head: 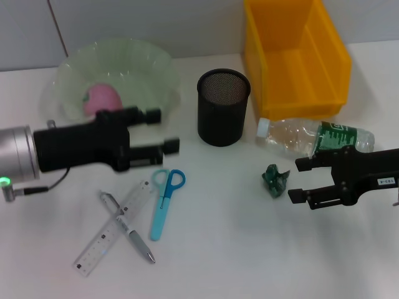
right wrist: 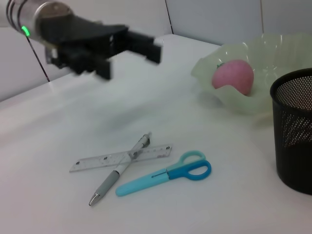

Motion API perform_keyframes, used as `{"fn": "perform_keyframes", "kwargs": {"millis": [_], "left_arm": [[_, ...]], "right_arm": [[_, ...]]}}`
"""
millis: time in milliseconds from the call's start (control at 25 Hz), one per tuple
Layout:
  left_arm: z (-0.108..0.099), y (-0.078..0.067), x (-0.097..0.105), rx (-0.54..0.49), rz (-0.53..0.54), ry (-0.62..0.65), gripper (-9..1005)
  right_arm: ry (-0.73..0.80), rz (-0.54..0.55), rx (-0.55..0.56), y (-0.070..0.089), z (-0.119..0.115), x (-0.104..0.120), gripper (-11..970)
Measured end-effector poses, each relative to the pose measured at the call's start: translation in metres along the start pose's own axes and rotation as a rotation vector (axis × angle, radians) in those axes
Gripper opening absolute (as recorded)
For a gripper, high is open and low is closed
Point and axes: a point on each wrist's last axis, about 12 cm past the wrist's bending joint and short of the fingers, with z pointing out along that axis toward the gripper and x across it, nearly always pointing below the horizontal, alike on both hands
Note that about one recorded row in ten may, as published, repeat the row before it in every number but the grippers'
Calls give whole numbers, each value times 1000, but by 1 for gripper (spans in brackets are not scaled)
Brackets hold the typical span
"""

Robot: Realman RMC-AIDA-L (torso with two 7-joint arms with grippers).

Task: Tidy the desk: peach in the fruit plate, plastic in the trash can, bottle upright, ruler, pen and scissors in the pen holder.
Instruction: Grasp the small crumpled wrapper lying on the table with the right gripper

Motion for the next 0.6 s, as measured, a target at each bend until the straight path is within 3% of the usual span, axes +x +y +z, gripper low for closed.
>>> {"fn": "perform_keyframes", "kwargs": {"millis": [200, 600], "left_arm": [[3, -11, 8, 102, 26, 114, 784], [4, -13, 13, 113, 28, 148, 783]], "right_arm": [[0, 0, -1, 0, 0, 0, 785], [-1, 6, -5, 3, 2, 3, 785]]}}
